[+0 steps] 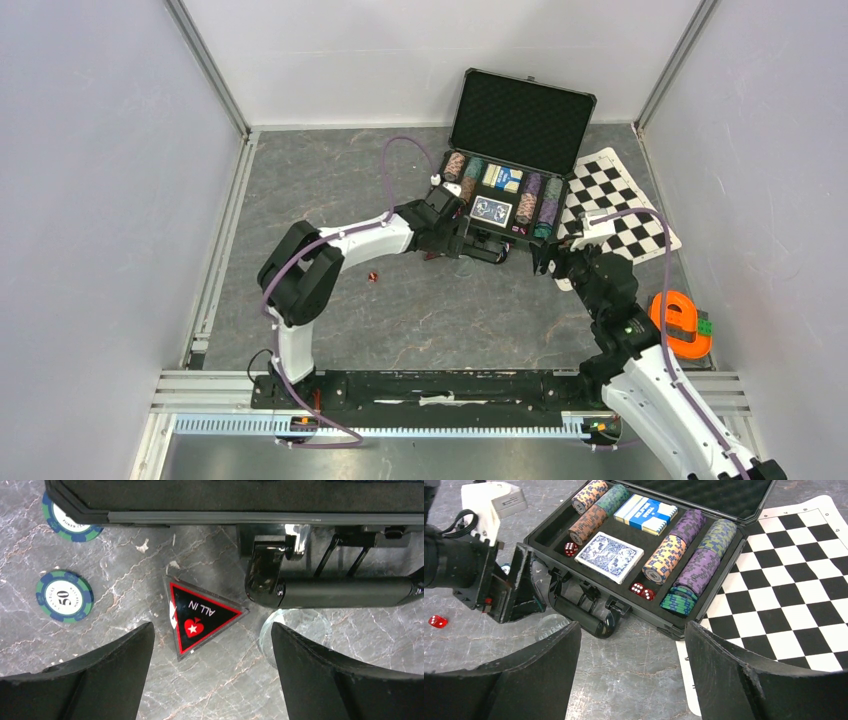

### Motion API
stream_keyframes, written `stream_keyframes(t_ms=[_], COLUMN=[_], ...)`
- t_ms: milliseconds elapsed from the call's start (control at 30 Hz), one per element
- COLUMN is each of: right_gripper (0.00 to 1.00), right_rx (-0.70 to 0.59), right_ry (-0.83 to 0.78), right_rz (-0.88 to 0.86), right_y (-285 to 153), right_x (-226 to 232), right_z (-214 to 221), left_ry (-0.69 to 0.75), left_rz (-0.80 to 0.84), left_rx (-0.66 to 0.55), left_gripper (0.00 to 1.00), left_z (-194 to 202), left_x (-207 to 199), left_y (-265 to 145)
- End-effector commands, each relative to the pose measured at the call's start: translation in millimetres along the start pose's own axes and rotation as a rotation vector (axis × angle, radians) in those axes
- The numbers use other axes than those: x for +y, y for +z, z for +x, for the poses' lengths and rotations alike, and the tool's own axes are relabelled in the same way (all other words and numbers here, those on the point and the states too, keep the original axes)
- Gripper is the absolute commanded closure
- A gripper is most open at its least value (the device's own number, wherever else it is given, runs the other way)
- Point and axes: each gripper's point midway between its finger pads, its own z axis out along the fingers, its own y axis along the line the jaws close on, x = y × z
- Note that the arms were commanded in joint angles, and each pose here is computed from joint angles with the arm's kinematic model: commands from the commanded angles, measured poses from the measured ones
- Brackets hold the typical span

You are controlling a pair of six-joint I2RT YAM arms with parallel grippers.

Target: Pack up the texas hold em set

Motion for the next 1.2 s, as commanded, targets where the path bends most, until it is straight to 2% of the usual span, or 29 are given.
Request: stream_keyframes(t_ms=[0,233,367,433,567,667,867,967,1167], right_gripper=[0.19,0.19,0.19,0.19,0.19,0.19,0.20,0.20,0.20], right_rx=[-0.025,-0.025,-0.018,-0.017,-0.013,-0.008,-0.012,-0.014,-0.028], right_ry=[0.002,0.004,0.006,0.007,0.011,0.012,0.011,0.012,0.013], right_rz=[-0.029,-0.032,-0.031,-0.031,-0.030,-0.033,-0.037,-0.037,-0.023], right_y=[3,2,3,2,3,3,3,2,2], right_x=[6,6,6,6,6,6,7,7,5], right_z=[-8,-6,-2,-2,0,1,0,0,-6], left_ry=[-0.026,-0.025,-0.020,-0.010,0.002,0.012,0.068,0.070,0.071], left_rz=[-0.017,-0.069,-0.085,-0.089,-0.092,-0.072,0.001,0.023,0.085], left_rx=[-0.034,0.003,0.022,0.036,0.043,0.028,0.026,-0.018,-0.114], left_gripper=[0.09,0.13,0.19,0.23,0.41,0.45,0.45,0.43,0.43], left_z=[-16,-5,1,5,4,-3,-26,-43,-93], left_x=[-7,0,3,4,5,4,-1,-4,-24], left_y=[6,20,23,26,23,8,-49,-70,-77])
